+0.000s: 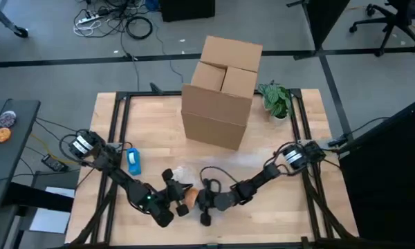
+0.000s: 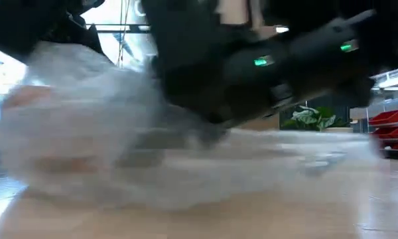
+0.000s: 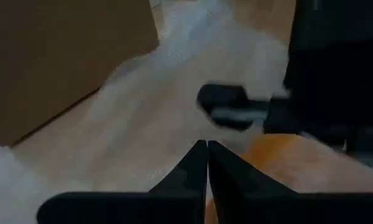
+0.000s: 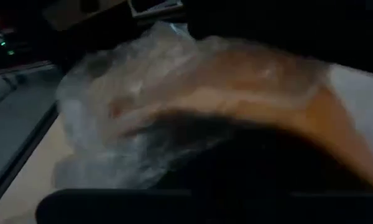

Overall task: Wrap mug
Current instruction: Wrap the orange mug using the transparent bubble wrap

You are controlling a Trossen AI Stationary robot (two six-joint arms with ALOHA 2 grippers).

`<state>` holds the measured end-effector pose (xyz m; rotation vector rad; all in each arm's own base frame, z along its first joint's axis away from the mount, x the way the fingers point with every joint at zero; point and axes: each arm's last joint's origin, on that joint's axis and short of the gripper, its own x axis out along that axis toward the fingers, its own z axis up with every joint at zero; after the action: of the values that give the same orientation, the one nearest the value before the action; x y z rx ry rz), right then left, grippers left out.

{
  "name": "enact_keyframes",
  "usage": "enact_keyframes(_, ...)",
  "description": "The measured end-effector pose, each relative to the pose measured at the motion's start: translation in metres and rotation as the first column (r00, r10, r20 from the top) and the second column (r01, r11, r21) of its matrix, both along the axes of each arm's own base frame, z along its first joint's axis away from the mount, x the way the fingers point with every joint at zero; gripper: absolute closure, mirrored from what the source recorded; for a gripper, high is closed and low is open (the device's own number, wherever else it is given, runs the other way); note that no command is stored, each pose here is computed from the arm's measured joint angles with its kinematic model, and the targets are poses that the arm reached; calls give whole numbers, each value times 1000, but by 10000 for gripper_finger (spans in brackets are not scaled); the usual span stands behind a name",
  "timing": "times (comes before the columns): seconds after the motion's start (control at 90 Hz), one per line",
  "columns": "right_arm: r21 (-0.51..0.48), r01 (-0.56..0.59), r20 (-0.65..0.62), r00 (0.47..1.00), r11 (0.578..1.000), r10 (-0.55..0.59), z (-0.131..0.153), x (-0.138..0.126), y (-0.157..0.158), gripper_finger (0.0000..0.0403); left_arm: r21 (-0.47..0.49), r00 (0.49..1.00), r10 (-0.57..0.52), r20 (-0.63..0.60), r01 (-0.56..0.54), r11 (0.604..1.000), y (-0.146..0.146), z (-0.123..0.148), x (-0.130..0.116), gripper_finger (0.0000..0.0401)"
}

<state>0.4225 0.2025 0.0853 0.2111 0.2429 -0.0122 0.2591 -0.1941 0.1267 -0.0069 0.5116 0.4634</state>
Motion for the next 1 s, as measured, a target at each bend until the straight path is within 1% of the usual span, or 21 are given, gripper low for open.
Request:
enact_keyframes(0.078, -22, -5, 7, 1000, 1000, 5, 1, 4, 2, 403, -3, 1000, 1, 1, -1, 1000, 0, 0, 1, 401)
enact_keyframes(0.156, -39, -8, -18, 1000, 999, 8, 3, 3, 2, 403, -6, 1000, 0, 0, 0, 1000, 0, 0, 1, 401)
enact_keyframes(0.356, -106, 2, -130, 991, 994, -16, 20, -15, 3, 403, -17, 1000, -3, 1, 3, 1000, 0, 0, 1, 401)
enact_keyframes(0.5, -167, -7, -221, 975, 986, -30, 42, -33, 11, 403, -22, 1000, -4, 6, 5, 1000, 0, 1, 2, 401)
enact_keyframes(0.622, -224, 4, -296, 953, 975, -72, 56, -49, 15, 403, -24, 1000, -5, 8, 5, 1000, 0, 1, 2, 401)
enact_keyframes(0.7, -264, 29, -330, 937, 964, -118, 60, -59, 17, 403, -24, 1000, -5, 8, 6, 1000, 0, 1, 2, 401)
enact_keyframes(0.789, -306, 54, -358, 919, 950, -168, 61, -68, 18, 403, -23, 1000, -6, 8, 6, 1000, 0, 1, 2, 401)
enact_keyframes(0.878, -345, 99, -353, 908, 933, -227, 62, -75, 20, 403, -23, 1000, -6, 8, 6, 1000, 0, 1, 2, 401)
enact_keyframes(1.0, -364, 142, -362, 889, 921, -280, 55, -80, 21, 403, -23, 1000, -6, 8, 6, 1000, 0, 1, 2, 401)
